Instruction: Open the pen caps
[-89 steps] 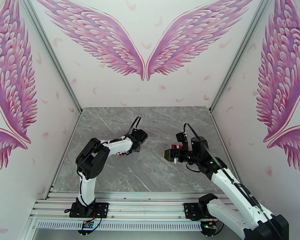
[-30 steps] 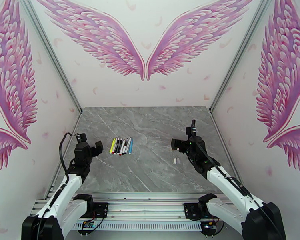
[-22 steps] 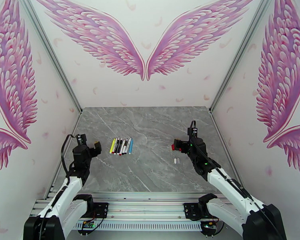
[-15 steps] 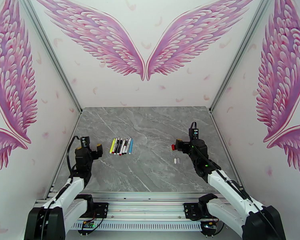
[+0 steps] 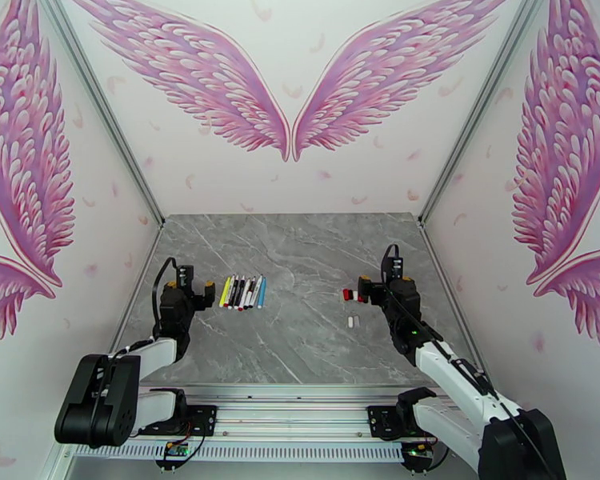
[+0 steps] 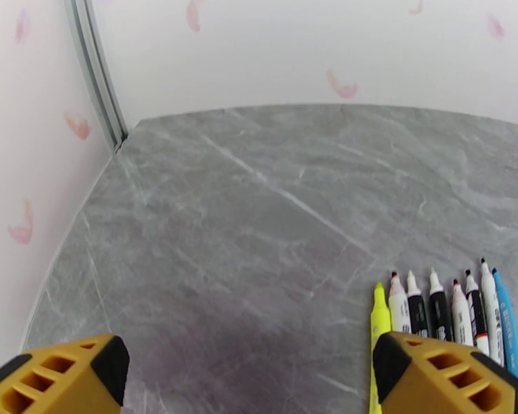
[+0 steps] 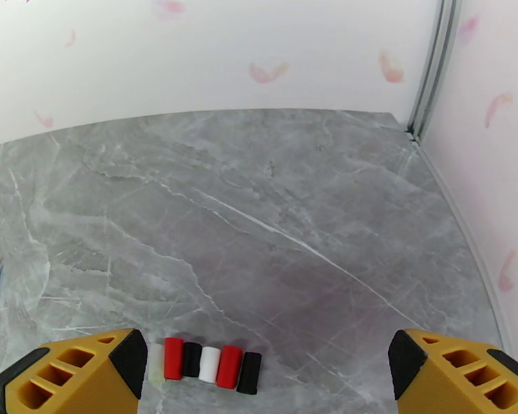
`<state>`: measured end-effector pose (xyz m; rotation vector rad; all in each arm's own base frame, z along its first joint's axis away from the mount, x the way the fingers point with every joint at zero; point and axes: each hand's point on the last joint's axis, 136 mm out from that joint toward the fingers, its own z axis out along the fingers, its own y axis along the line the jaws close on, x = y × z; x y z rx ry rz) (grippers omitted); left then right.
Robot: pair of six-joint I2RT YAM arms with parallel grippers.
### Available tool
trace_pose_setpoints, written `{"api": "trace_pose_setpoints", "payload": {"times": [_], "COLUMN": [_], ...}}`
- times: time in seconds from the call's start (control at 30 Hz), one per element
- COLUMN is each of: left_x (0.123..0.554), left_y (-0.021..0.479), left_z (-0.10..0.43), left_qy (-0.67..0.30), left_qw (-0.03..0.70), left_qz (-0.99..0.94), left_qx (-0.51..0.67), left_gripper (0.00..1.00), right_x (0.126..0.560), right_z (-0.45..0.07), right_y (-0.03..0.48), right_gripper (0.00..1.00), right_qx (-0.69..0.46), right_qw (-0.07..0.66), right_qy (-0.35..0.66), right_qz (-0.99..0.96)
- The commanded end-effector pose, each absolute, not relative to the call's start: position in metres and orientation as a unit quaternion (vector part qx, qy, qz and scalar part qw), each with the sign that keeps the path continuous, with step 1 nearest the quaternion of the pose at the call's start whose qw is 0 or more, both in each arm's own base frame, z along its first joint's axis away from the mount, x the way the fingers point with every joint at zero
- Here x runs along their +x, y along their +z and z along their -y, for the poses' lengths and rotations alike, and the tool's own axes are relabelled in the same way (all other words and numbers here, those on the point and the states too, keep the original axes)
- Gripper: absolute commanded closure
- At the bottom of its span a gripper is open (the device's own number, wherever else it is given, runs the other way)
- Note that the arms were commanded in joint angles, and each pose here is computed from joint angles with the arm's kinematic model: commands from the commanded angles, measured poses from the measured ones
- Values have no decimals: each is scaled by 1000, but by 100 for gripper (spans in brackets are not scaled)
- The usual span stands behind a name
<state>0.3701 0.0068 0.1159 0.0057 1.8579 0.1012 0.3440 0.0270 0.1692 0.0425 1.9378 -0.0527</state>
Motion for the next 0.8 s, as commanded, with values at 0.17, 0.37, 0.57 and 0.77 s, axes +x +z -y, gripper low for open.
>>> {"api": "trace_pose_setpoints", "payload": {"times": [0.17,0.37,0.57,0.77], "left_x": [400,401,401,401], "left_y": [113,113,112,113], "left_z": [-4,-10,-10,-10], "left_qy": [15,-1,5,6], "left_qw": [603,600,598,599], "left_qz": [-798,-800,-801,-801], "left_qx": [8,-2,-4,-4], "left_gripper": [1,1,1,1], "right_x": [357,373,391,401], "right_z": [-25,-22,-16,-20], "right_y": [163,156,142,126], "right_gripper": [1,1,1,1], "right_qx": [10,1,2,-11], "right_qw": [576,579,588,589], "right_qy": [-18,-17,-17,-5], "right_qz": [-817,-815,-808,-808]}}
